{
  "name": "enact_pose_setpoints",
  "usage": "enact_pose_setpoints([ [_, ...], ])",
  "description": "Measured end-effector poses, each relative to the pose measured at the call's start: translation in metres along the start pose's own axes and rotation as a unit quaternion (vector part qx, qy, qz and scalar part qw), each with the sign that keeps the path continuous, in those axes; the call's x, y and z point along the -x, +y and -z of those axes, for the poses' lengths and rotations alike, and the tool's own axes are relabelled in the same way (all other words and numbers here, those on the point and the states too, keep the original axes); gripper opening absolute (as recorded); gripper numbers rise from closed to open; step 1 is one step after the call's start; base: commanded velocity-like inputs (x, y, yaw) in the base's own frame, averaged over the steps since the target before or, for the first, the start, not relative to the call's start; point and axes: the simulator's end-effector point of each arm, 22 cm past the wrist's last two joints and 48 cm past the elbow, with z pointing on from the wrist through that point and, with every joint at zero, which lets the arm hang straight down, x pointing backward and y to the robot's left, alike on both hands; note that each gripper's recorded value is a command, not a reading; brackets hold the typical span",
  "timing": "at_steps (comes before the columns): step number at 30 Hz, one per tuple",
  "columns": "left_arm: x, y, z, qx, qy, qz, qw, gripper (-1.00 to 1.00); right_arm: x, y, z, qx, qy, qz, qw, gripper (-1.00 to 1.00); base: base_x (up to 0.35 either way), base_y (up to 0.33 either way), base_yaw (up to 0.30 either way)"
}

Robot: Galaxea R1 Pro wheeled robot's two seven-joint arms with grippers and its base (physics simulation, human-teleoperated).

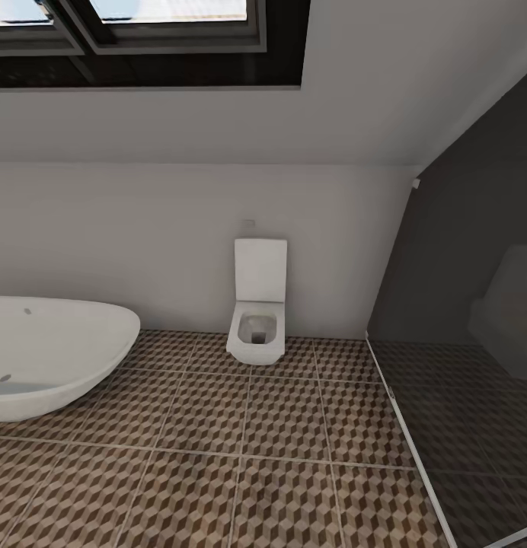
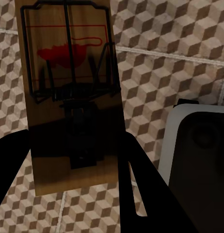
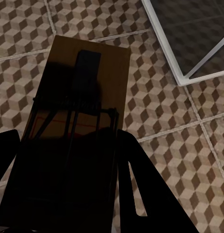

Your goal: Take the four mousetraps from the cabinet in the bathroom and place them on the bathroom floor. Make sure all four end up on the same floor surface, and ensure that at least two of them are either under or directly next to the same bathroom sink.

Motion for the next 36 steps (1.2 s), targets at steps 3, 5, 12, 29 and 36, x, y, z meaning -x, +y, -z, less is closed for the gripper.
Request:
enact_pose_setpoints([
  [3, 0.0000, 0.0000, 0.0000, 0.000, 0.000, 0.000, 1.0000, -1.00, 0.0000, -0.0001, 0.0000, 0.000, 0.000, 0.000, 1.0000, -1.00, 0.000, 0.000, 0.000],
  [5, 0.0000, 0.0000, 0.0000, 0.000, 0.000, 0.000, 1.0000, -1.00, 0.0001, 0.0000, 0.0000, 0.000, 0.000, 0.000, 1.0000, -1.00, 0.000, 0.000, 0.000],
  [12, 0.0000, 0.0000, 0.0000, 0.000, 0.000, 0.000, 1.0000, -1.00, 0.0001, -0.0001, -0.0001, 0.000, 0.000, 0.000, 1.0000, -1.00, 0.000, 0.000, 0.000],
  [29, -0.0001, 0.0000, 0.0000, 0.000, 0.000, 0.000, 1.0000, -1.00, 0.0001, 0.0000, 0.0000, 0.000, 0.000, 0.000, 1.0000, -1.00, 0.000, 0.000, 0.000],
  [36, -0.0001, 0.0000, 0.0000, 0.000, 0.000, 0.000, 1.0000, -1.00, 0.0002, 0.0001, -0.0001, 0.000, 0.000, 0.000, 1.0000, -1.00, 0.000, 0.000, 0.000],
])
